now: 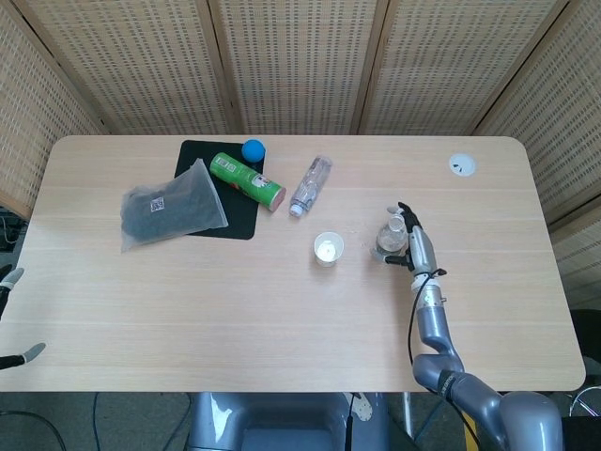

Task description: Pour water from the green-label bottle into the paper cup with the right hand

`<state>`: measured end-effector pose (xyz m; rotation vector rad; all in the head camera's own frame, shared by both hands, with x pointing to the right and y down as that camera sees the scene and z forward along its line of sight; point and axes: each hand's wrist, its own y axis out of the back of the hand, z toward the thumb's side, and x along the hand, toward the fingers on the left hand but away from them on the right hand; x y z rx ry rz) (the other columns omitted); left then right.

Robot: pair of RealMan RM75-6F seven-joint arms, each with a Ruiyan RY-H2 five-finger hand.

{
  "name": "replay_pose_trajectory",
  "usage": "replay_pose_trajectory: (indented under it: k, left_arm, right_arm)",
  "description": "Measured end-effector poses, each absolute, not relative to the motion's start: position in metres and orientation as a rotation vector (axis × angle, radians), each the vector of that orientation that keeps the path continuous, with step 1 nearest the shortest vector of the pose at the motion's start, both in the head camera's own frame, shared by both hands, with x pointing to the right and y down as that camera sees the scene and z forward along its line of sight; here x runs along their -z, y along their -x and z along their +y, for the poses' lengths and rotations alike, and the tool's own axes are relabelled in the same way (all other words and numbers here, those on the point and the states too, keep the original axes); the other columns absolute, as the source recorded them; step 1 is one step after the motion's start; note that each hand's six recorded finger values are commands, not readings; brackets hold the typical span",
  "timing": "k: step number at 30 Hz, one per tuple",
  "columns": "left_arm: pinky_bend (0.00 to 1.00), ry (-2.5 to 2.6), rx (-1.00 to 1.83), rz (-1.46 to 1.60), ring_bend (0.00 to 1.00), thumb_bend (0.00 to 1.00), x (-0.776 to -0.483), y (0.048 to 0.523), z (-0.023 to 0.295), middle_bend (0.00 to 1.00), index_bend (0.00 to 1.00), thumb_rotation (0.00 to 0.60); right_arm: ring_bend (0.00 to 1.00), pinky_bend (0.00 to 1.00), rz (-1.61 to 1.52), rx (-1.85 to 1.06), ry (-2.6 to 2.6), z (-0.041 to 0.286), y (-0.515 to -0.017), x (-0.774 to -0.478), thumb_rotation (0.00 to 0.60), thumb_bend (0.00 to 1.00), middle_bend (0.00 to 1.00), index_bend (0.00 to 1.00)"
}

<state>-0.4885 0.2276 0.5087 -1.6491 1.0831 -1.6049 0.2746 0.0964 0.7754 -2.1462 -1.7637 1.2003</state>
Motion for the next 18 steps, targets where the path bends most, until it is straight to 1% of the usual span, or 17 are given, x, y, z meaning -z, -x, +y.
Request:
replay_pose_trajectory:
  k: [2, 3, 12, 18]
  left_arm:
    - [0.00, 1.652, 1.601, 1.082, 0.00, 0.05, -0.508, 0.488, 0.228, 0.00, 0.00, 0.600]
    - [0.00, 1.654, 1.598, 1.081, 0.00, 0.05, -0.508, 0.488, 0.228, 0.00, 0.00, 0.600]
    - [0.00, 1.668, 1.577, 1.074, 0.00, 0.05, -0.505, 0.486, 0.229, 0.00, 0.00, 0.600]
    - [0.00, 1.678, 1.557, 1.070, 0.00, 0.05, -0.502, 0.483, 0.232, 0.00, 0.00, 0.600]
  right_arm:
    - [0.00, 0.00, -1.732, -1.225, 2.158, 0.098, -0.277, -0.776, 0.600, 0.00, 0.00, 0.01]
    - [0.00, 0.00, -1.711, -1.242, 2.162, 0.099, -0.279, -0.776, 0.600, 0.00, 0.00, 0.00]
    - [0.00, 0.00, -1.540, -1.378, 2.131, 0.104, -0.310, -0.764, 0.600, 0.00, 0.00, 0.00]
    - [0.00, 0.00, -1.399, -1.442, 2.071, 0.109, -0.336, -0.743, 0.600, 0.00, 0.00, 0.00]
